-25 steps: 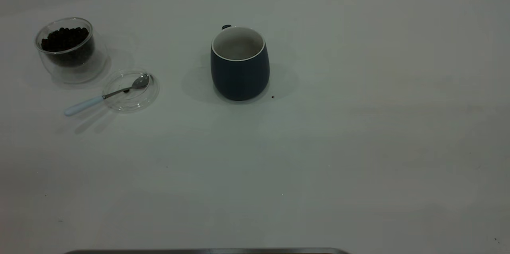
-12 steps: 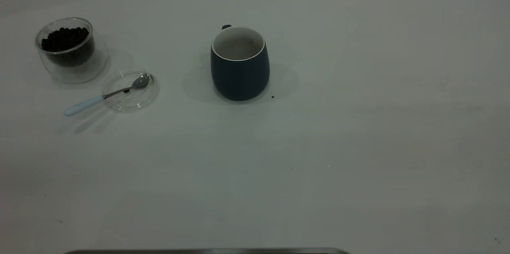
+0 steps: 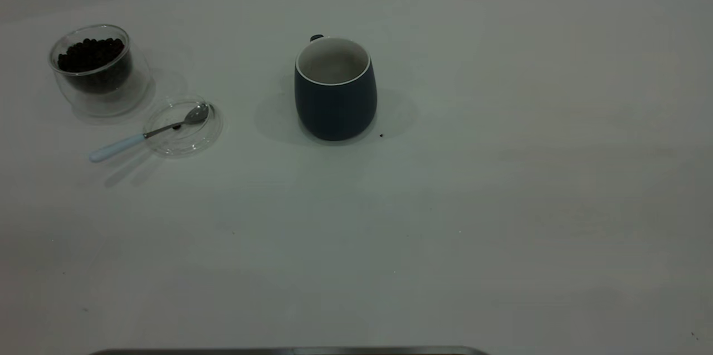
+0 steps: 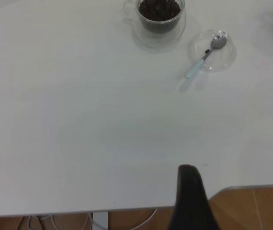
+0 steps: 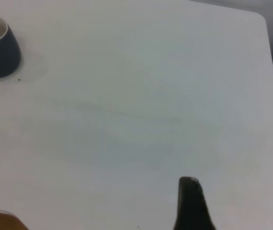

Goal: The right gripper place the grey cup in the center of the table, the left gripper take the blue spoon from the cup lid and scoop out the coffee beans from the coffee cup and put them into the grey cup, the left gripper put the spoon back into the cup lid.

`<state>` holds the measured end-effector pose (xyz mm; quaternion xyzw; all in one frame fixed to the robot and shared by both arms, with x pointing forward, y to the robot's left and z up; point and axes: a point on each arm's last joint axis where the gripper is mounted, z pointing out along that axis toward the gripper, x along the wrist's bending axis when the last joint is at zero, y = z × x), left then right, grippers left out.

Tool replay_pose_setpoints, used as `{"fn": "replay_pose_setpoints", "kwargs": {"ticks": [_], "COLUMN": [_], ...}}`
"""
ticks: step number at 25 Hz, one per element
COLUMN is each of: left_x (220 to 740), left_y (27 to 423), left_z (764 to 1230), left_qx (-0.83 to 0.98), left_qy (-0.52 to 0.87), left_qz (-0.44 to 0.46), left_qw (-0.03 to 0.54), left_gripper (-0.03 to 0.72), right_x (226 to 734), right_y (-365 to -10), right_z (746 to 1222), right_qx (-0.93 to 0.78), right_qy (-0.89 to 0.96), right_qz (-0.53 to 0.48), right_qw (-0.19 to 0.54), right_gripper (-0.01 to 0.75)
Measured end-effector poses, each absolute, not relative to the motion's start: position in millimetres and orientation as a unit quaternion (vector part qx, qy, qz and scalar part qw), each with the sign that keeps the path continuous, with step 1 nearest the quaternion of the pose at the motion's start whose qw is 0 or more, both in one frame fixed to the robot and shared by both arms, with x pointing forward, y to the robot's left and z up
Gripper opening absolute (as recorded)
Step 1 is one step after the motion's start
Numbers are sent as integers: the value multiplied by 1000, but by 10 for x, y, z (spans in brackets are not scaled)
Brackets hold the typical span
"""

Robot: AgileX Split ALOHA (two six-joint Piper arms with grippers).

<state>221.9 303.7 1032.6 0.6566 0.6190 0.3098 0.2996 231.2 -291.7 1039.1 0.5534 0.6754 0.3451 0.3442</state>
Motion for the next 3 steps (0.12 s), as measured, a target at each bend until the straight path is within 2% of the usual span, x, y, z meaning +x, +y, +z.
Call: {"fn": "replay_pose_setpoints", "kwargs": {"ticks": [3], "left_x": [2219], "left_y": [3037], "left_z": [10326], "left_qx": [657], "left_qy": [619], "left_qz": [310], "left_qw": [300], "left_gripper": [586], "right_x": [2312], "right_y": [-2917], "right_z": [10391], "right_qx": [553], "right_qy": [675], "right_qz": [345], "right_qw": [344], "right_gripper": [461]}}
